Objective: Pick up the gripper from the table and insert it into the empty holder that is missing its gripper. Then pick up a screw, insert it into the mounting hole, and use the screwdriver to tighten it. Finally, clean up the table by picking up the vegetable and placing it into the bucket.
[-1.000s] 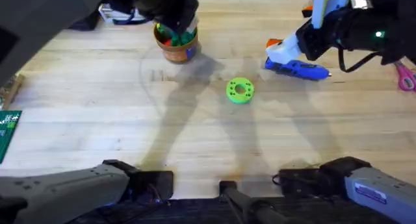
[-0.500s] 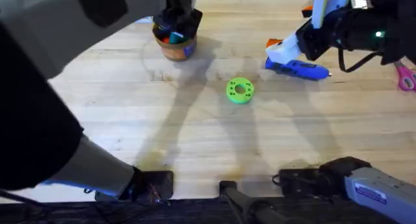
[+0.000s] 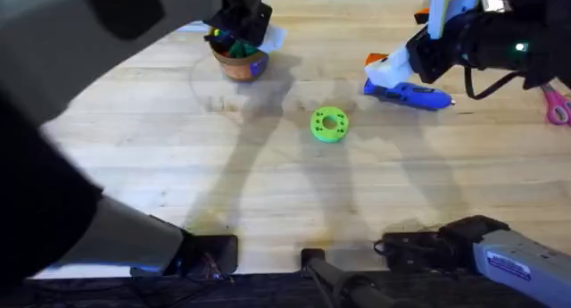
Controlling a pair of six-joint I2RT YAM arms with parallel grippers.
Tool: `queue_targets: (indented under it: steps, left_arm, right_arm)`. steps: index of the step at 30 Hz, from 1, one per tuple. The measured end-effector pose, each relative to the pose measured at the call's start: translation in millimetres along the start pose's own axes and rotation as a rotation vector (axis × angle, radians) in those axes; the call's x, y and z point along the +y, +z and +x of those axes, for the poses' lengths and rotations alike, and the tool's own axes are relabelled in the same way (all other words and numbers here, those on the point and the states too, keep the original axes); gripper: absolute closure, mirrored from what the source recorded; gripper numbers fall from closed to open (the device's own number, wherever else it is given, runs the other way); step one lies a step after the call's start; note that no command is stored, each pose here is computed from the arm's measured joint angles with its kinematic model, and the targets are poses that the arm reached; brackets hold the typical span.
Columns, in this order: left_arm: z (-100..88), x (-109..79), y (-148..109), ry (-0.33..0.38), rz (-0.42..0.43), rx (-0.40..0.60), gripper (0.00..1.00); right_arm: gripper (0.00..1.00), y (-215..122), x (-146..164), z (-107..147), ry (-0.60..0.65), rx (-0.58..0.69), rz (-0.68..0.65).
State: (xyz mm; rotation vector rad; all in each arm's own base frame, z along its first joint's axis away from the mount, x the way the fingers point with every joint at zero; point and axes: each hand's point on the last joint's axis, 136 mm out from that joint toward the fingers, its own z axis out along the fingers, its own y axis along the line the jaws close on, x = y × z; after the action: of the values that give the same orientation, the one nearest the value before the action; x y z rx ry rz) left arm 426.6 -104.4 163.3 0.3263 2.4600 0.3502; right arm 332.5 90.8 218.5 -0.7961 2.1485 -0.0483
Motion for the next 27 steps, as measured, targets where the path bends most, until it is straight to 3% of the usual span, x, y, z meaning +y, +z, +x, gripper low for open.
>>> queue_targets:
  steps: [6,9,14,18,21,27]
  left_arm:
    - [9.3,23.6,-61.6,-0.008,0.017,-0.017,0.015]
    - [20.0,27.2,-102.8,0.014,0.098,-0.036,0.015]
    - [66.1,1.3,-168.4,0.224,0.395,-0.017,0.015]
    - [97.2,-16.9,-205.3,0.393,0.585,-0.03,0.015]
    - [102.5,-21.6,-221.1,0.469,0.644,-0.084,0.015]
    - [102.7,-26.3,-227.7,0.528,0.681,-0.124,0.014]
  right_arm:
    - [0.007,0.0,0.2,0.0,0.003,0.0,0.0]
    - [0.007,-3.2,2.9,-3.0,0.036,-0.011,-0.004]
    - [0.007,-32.0,14.6,-24.1,0.117,-0.12,-0.029]
    - [0.007,-62.9,25.5,-41.5,0.148,-0.233,-0.079]
    - [0.007,-80.2,28.7,-48.2,0.167,-0.29,-0.098]
    - [0.007,-97.2,31.2,-53.6,0.182,-0.343,-0.112]
